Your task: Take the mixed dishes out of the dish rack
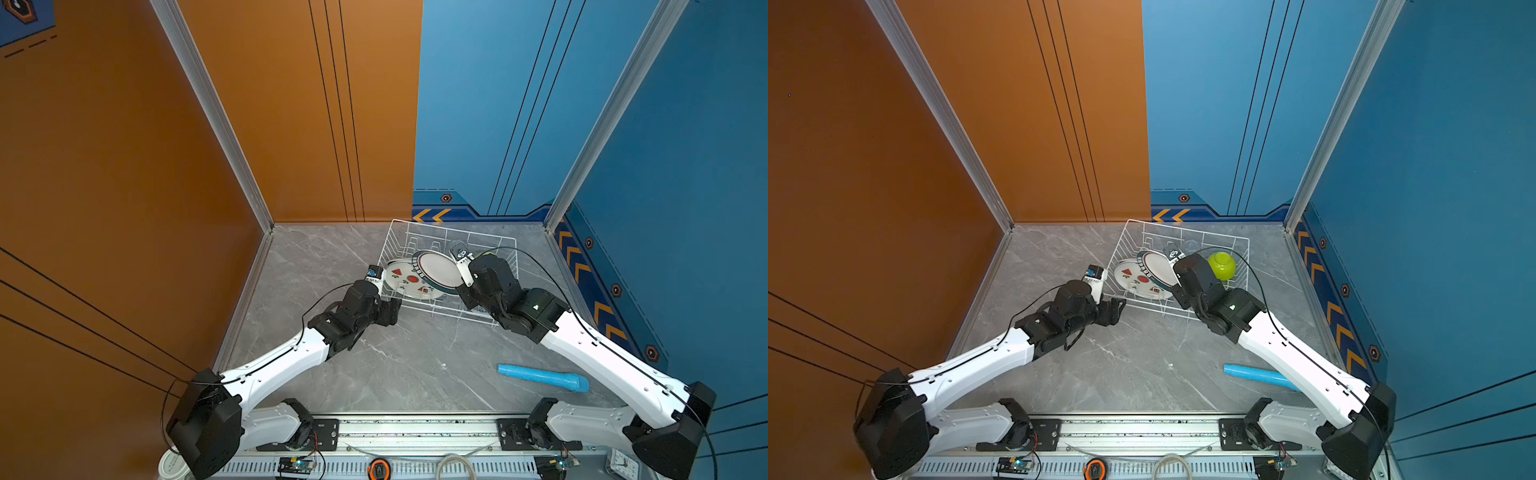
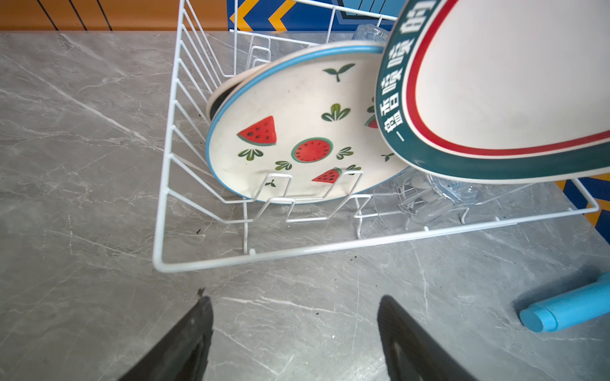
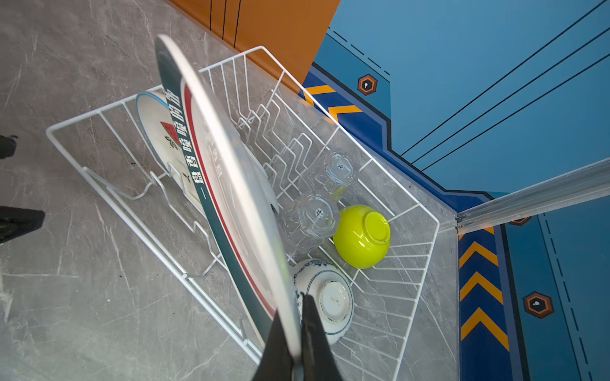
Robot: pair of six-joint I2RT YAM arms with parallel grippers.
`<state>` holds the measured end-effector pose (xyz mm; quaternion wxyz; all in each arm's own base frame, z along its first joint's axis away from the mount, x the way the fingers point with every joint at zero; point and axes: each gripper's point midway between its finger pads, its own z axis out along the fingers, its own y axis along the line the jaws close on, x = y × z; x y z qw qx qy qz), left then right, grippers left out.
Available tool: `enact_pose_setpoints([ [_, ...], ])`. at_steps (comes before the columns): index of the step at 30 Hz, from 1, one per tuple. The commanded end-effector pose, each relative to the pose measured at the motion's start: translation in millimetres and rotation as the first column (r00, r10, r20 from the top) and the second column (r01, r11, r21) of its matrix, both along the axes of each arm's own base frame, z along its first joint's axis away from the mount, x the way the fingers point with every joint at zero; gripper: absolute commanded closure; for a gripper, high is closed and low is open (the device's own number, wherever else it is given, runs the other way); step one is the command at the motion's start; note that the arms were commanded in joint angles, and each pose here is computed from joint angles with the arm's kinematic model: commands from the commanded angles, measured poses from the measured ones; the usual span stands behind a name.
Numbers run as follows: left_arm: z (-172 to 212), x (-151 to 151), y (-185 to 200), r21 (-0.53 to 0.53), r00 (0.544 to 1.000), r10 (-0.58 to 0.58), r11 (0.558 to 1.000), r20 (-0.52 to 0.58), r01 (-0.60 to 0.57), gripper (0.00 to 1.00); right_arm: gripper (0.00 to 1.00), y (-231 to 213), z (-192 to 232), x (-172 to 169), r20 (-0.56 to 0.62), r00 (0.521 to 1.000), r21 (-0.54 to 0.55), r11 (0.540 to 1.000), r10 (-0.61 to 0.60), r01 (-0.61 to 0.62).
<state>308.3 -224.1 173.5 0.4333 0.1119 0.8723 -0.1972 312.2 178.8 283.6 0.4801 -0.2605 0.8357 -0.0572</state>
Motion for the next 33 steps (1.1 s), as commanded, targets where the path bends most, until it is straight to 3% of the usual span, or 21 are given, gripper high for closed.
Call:
enact_pose_setpoints([
  [1,12,6,-7,-0.036,1.0,-0.013,0.999,0.014,0.013,0.2,1.0,-29,44,22,0.13,0.974,0.137,0.976,-0.186,0.168],
  [19,12,20,-24,-0.047,0.999,-0.043,0.998,-0.008,0.043,0.19,1.0,-42,61,29,0.138,0.966,0.257,0.949,-0.221,0.181],
  [31,18,24,-30,-0.061,0.998,-0.057,0.997,-0.005,0.056,0.15,1.0,-48,68,33,0.131,0.964,0.306,0.934,-0.232,0.183],
  [33,22,24,-30,-0.072,0.998,-0.058,0.996,0.005,0.059,0.1,1.0,-47,67,34,0.126,0.966,0.314,0.933,-0.227,0.179],
])
